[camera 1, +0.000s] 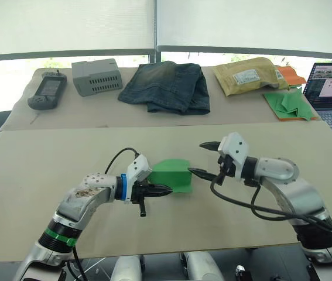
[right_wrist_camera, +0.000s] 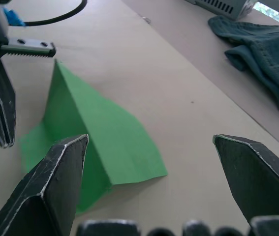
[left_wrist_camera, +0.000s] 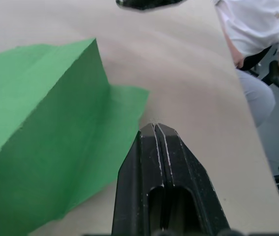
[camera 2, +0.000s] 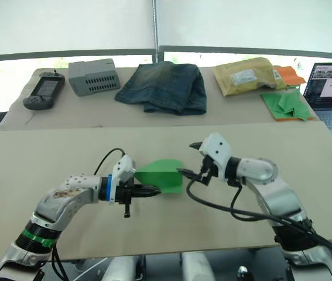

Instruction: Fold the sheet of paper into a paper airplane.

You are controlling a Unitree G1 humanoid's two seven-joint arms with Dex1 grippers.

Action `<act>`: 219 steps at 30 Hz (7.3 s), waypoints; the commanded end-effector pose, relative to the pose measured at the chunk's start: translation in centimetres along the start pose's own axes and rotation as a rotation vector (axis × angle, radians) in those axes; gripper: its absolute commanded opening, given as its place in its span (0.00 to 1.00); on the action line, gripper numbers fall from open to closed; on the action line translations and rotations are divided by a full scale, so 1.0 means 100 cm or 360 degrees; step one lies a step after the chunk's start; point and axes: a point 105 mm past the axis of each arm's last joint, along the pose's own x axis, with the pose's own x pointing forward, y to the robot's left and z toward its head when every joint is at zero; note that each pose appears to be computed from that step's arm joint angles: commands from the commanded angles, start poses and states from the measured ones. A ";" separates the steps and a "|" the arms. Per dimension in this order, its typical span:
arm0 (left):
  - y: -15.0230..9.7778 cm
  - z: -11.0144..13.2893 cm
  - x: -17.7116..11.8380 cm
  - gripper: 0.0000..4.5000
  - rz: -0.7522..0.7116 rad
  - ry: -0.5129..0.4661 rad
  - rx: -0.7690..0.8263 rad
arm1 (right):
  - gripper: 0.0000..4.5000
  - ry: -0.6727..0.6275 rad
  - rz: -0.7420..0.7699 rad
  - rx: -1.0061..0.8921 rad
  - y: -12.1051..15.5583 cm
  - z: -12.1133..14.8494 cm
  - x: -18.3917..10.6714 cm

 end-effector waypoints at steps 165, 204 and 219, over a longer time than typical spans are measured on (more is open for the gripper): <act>0.005 -0.029 -0.020 0.00 0.0128 0.0173 0.0042 | 0.00 -0.0023 0.0513 -0.0383 0.090 -0.047 -0.006; 0.020 -0.029 0.006 0.00 0.0158 0.0160 0.0163 | 0.58 -0.0029 0.0396 -0.0655 0.071 -0.041 -0.015; 0.015 -0.031 0.004 0.00 0.0152 0.0148 0.0129 | 0.01 0.0036 0.0250 0.0104 0.074 -0.039 0.018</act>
